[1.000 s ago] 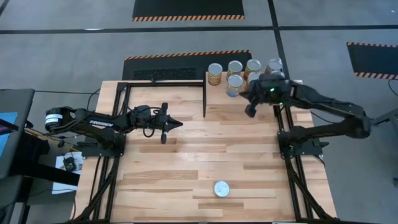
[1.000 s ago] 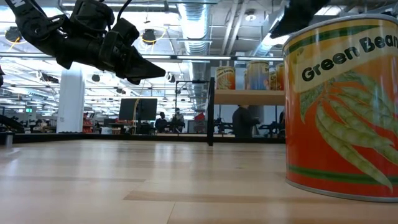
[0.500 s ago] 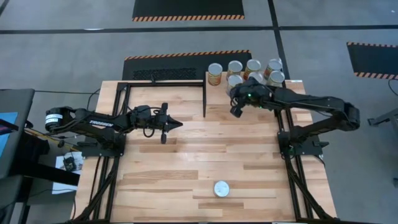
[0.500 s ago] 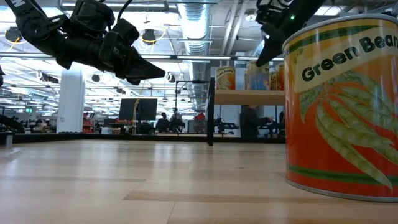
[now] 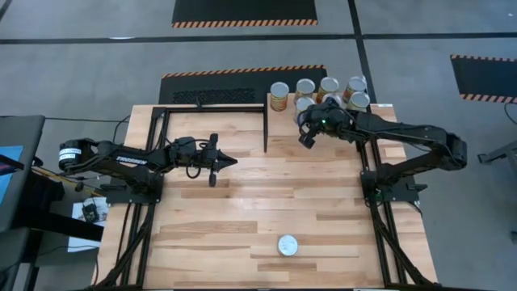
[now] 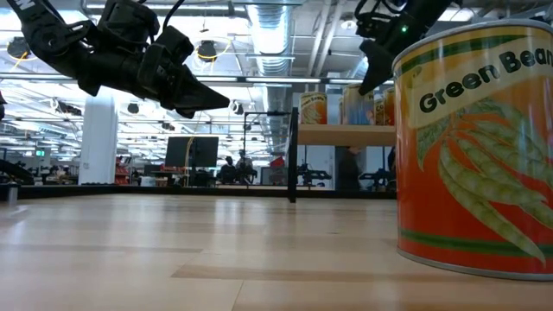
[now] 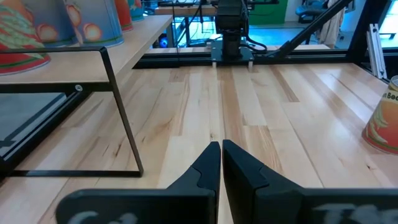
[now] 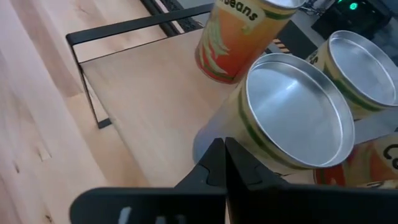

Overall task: Pick and place cans onto a shelf
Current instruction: Adjust the canned peaches on the shelf, then put the canned green beans on the shelf aligned with the other canned green beans

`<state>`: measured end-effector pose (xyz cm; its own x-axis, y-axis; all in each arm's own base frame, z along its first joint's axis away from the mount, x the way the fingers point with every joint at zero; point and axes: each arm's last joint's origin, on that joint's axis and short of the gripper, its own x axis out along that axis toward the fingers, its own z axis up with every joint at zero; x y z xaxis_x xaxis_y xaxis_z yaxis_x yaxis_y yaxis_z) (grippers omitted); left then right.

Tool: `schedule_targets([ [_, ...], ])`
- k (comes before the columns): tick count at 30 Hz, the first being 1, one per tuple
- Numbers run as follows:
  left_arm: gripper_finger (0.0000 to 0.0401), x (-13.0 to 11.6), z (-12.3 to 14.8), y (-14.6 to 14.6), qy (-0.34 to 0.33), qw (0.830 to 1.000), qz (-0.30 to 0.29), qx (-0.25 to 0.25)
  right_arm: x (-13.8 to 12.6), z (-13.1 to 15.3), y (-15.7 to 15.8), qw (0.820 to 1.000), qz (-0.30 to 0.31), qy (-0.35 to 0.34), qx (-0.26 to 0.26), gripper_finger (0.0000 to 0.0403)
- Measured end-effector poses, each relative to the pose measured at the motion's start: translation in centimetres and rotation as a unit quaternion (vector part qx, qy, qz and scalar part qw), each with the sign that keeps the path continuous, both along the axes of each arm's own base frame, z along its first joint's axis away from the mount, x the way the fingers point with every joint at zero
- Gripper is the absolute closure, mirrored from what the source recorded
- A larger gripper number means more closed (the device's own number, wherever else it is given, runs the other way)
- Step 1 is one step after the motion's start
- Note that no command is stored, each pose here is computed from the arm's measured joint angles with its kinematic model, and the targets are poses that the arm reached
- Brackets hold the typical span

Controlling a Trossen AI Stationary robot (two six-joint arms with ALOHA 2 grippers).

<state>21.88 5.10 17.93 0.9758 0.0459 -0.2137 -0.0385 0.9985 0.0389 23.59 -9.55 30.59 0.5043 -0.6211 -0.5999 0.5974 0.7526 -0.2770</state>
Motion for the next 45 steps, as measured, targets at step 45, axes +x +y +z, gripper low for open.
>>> schedule_targets([
  [45, 0.0392, 0.0, 1.1, -0.4, -0.062, 0.989, -0.131, -0.002, 2.7, -7.3, 22.6, 0.926, 0.317, -0.196, 0.060, 0.0399],
])
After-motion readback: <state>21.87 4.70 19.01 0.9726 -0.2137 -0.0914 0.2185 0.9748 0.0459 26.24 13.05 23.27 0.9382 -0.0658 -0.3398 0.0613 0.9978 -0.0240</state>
